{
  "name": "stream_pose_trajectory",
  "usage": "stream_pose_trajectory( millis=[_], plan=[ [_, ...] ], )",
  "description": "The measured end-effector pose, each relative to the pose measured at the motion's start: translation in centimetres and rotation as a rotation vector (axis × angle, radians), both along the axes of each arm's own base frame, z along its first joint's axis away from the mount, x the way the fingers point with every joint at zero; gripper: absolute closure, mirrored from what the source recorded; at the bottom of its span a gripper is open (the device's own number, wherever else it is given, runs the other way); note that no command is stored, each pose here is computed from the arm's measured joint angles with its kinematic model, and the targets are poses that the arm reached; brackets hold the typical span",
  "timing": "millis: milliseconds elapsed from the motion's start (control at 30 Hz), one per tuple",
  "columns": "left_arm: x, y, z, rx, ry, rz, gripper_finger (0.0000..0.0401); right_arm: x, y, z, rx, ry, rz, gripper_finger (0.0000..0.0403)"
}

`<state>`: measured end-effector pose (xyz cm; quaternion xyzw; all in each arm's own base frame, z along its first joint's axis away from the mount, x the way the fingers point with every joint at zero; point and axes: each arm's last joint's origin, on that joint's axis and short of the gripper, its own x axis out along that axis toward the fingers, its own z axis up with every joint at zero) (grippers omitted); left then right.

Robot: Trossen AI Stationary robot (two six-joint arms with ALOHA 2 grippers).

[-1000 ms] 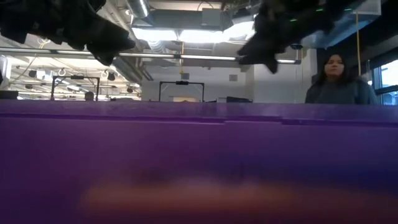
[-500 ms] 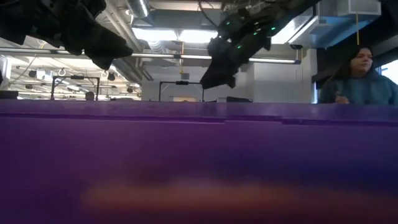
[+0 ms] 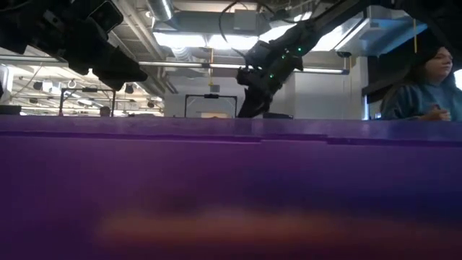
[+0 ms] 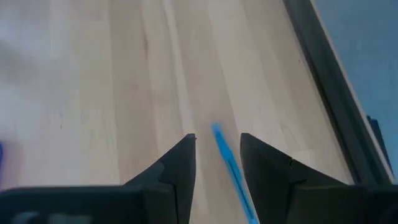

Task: Pick & place school supplies into a supply box
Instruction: Put the blue pen into the violet supply box

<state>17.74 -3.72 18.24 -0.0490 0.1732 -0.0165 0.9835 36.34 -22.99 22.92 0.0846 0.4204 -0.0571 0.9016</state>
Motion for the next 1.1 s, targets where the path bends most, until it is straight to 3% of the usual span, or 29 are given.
stream_pose_trajectory(
  millis=[333, 733, 900, 1000, 1100],
  plan=[
    [0.01, 0.15, 0.01, 0.068, -0.006, 0.032, 0.0274, -0.17, -0.02, -0.36, 0.001, 0.027, 0.017, 0.0265],
    [0.01, 0.27, 0.02, 0.141, -0.008, 0.048, 0.0274, -0.13, 0.07, -0.36, -0.019, 0.028, 0.046, 0.017],
    [0.01, 0.38, 0.07, 0.174, -0.012, 0.079, 0.0274, -0.05, -0.02, -0.32, -0.039, 0.031, 0.021, 0.0166],
    [0.01, 0.38, 0.07, 0.168, -0.013, 0.082, 0.0274, -0.02, -0.06, -0.3, 0.033, 0.023, -0.08, 0.0171],
    [0.02, 0.36, 0.06, 0.166, -0.012, 0.074, 0.0273, -0.13, 0.04, -0.36, 0.028, 0.039, -0.066, 0.0173]
  ],
)
